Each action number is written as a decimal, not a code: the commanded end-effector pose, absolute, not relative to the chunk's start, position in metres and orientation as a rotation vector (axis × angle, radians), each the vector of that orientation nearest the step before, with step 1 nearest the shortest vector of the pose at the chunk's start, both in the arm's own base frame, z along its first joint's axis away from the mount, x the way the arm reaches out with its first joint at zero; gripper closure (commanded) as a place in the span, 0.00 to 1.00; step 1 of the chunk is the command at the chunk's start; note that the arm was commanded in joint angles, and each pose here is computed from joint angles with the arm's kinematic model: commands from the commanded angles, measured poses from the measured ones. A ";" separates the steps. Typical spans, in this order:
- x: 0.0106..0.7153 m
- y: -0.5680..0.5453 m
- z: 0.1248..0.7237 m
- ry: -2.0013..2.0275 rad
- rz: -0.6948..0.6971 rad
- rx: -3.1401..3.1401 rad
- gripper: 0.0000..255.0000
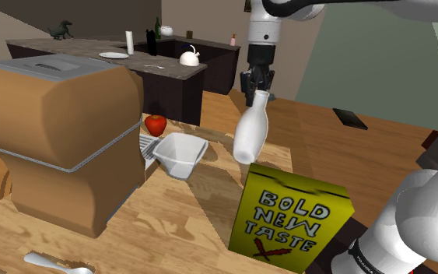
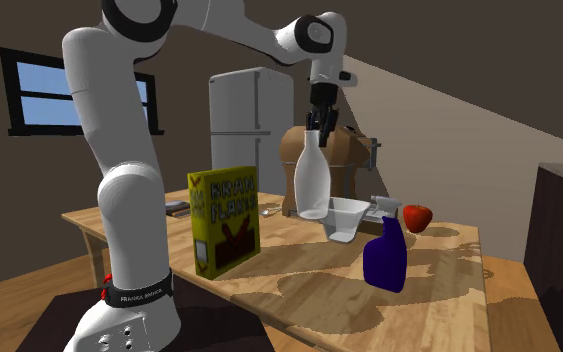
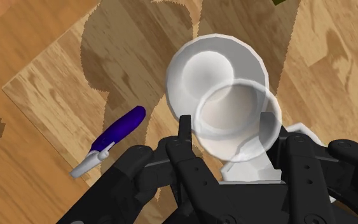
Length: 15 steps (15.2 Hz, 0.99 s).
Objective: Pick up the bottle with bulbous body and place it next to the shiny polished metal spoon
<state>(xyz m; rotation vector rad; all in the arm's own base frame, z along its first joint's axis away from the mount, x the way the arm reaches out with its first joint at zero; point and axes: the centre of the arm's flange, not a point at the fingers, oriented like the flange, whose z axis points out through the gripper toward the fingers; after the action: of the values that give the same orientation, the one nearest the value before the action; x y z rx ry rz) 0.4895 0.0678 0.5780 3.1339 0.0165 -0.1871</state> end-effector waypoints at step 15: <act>0.489 0.068 0.664 0.017 -0.187 3.134 1.00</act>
<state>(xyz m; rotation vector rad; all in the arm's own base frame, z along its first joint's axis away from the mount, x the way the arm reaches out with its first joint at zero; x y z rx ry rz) 0.4898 0.0684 0.6582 3.1339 0.0166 -0.1873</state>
